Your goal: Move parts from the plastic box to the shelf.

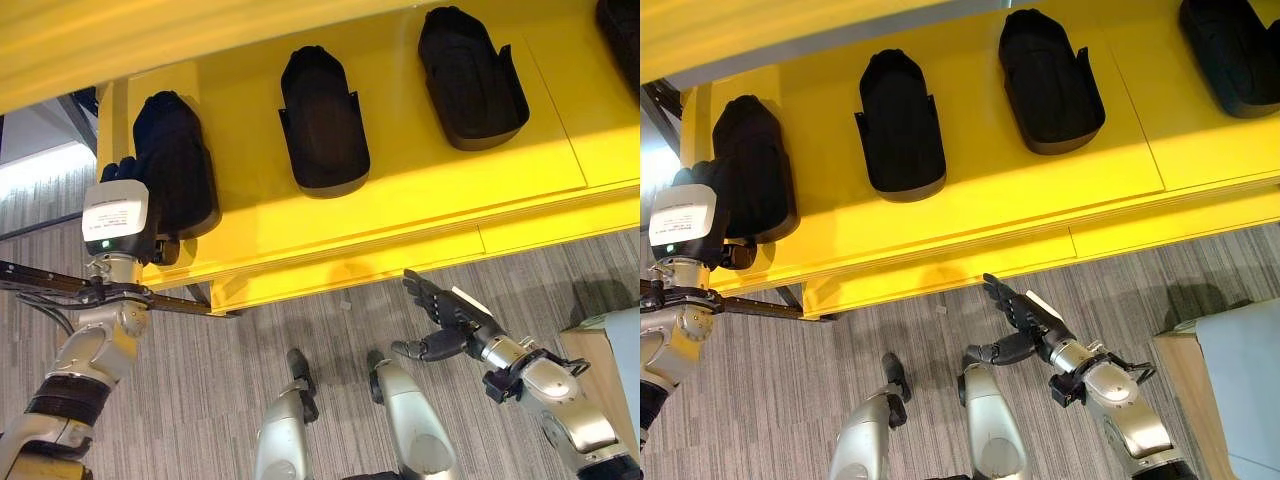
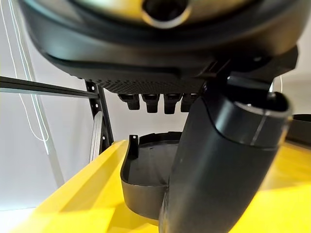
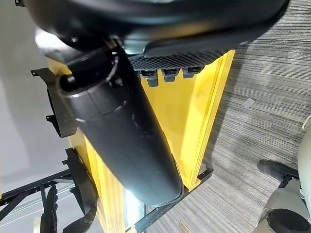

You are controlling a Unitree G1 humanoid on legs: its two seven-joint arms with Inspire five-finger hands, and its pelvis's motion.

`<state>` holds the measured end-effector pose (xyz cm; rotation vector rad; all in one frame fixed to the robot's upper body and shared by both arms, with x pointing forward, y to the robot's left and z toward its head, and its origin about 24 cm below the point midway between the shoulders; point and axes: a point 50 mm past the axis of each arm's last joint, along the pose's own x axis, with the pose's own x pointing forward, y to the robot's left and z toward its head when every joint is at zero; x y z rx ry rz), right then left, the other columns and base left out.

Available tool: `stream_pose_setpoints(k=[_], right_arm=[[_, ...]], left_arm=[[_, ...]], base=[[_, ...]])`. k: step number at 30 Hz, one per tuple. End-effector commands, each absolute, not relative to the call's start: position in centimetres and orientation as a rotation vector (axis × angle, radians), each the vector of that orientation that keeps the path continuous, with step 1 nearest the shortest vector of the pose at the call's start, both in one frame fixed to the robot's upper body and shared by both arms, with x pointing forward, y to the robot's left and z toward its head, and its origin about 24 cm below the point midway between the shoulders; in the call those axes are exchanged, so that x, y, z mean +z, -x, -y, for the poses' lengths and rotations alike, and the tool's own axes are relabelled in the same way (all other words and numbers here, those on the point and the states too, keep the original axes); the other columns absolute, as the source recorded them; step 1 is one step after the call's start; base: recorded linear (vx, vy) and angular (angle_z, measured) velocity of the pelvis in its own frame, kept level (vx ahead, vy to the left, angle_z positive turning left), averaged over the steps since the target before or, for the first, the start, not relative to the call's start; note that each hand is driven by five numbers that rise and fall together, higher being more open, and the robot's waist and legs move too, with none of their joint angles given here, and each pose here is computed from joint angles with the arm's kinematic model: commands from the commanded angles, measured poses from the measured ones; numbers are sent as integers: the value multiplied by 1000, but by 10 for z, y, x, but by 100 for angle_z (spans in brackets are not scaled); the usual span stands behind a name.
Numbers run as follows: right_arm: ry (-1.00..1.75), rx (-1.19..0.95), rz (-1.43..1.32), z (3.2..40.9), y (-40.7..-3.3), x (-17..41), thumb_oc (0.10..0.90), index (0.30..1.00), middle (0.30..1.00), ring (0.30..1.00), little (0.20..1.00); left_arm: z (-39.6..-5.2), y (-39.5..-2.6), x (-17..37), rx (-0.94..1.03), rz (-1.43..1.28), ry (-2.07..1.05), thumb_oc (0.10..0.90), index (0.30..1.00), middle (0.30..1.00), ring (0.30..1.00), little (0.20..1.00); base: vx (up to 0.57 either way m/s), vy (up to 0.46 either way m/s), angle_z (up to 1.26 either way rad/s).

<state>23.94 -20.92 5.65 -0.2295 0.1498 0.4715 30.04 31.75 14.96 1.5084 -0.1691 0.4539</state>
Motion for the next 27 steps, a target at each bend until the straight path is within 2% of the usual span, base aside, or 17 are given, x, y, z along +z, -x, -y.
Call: stream_pose_setpoints(k=[1,9,27], right_arm=[[195,551,56,191,-245,94,900,1000,1000,1000,1000],[196,551,56,191,-245,94,900,1000,1000,1000,1000],[208,565,52,193,-247,97,900,1000,1000,1000,1000]], left_arm=[[-326,-305,191,652,276,-1480,900,1000,1000,1000,1000],[-335,-303,187,680,213,-1500,900,1000,1000,1000,1000],[-329,-313,192,650,217,-1525,900,1000,1000,1000,1000]], base=[[-4,2,-4],[2,2,-1],[0,0,0]])
